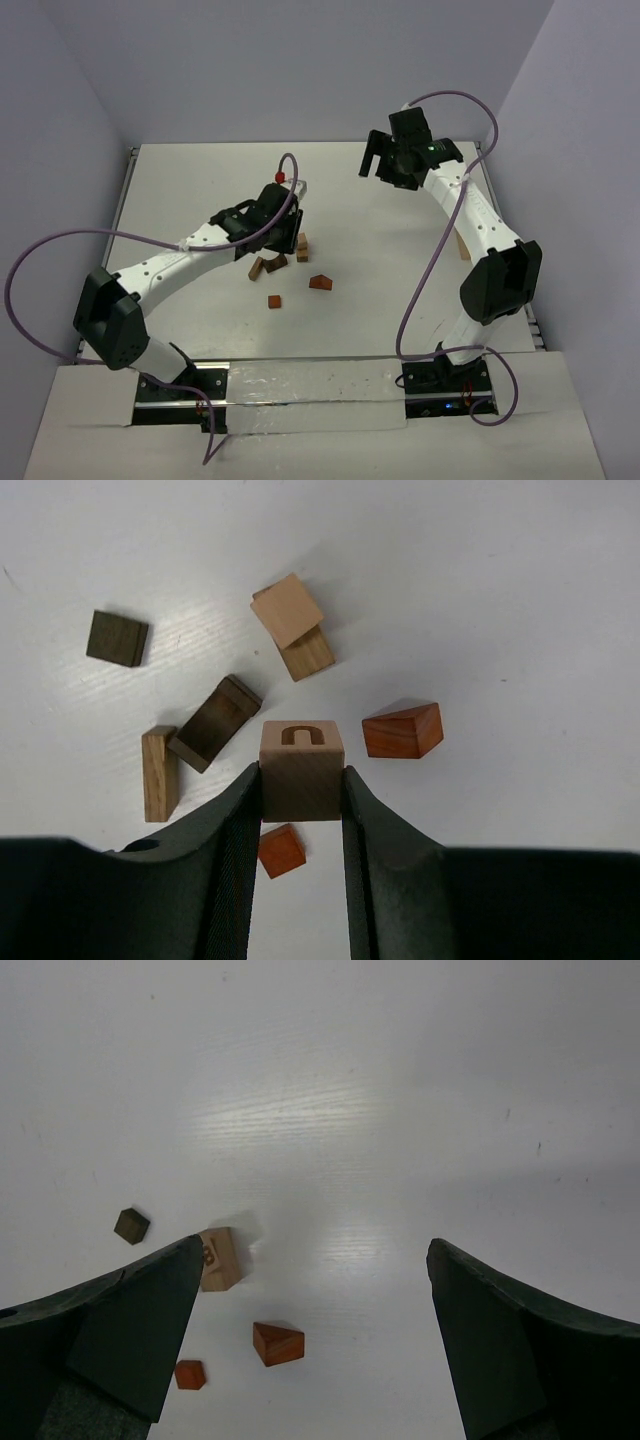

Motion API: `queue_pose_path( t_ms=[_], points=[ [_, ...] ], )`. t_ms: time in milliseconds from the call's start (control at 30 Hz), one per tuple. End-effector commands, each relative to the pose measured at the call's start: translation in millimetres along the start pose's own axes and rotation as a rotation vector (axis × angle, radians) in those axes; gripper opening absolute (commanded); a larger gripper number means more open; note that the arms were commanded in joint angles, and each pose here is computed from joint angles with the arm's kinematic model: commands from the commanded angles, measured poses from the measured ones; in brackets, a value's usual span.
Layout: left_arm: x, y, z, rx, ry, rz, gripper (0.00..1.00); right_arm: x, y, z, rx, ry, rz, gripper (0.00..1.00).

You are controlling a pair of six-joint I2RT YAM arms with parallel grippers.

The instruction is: Build the wood block tower

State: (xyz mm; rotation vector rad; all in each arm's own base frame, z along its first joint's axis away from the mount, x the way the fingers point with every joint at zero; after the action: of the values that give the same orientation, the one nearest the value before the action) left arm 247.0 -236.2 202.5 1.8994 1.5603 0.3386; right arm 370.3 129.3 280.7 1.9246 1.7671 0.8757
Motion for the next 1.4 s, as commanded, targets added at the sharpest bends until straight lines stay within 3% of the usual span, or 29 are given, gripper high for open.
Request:
queue_pose_path(
  t_ms=[0, 467, 1367],
  points=[
    [-20, 1, 12, 0.020, 0.048, -0.079, 0.00, -10, 14, -18, -0.071, -0.027, 0.023, 1.00],
    [-41, -14, 56, 0.139, 0.125, -0.087, 0.00, -16, 14, -9, -0.043, -0.014, 0.051, 1.00],
    [-33, -2, 74, 0.124, 0.201, -0.097, 0.00, -11, 15, -12, -0.053, 0.030, 0.059, 1.00]
  ],
)
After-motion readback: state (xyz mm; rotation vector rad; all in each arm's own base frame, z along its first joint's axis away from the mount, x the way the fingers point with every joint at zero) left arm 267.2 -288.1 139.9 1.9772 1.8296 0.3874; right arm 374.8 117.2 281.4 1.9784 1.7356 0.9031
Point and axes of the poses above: each gripper's point midway between its finger pads, its own z axis out along the fingers, its own x axis along the line the jaws close on, y = z × x, the point moved 7 cm from there along -z, back along the fingers, and after that the axes turned 9 degrees about -z, right-handed, at the moved point
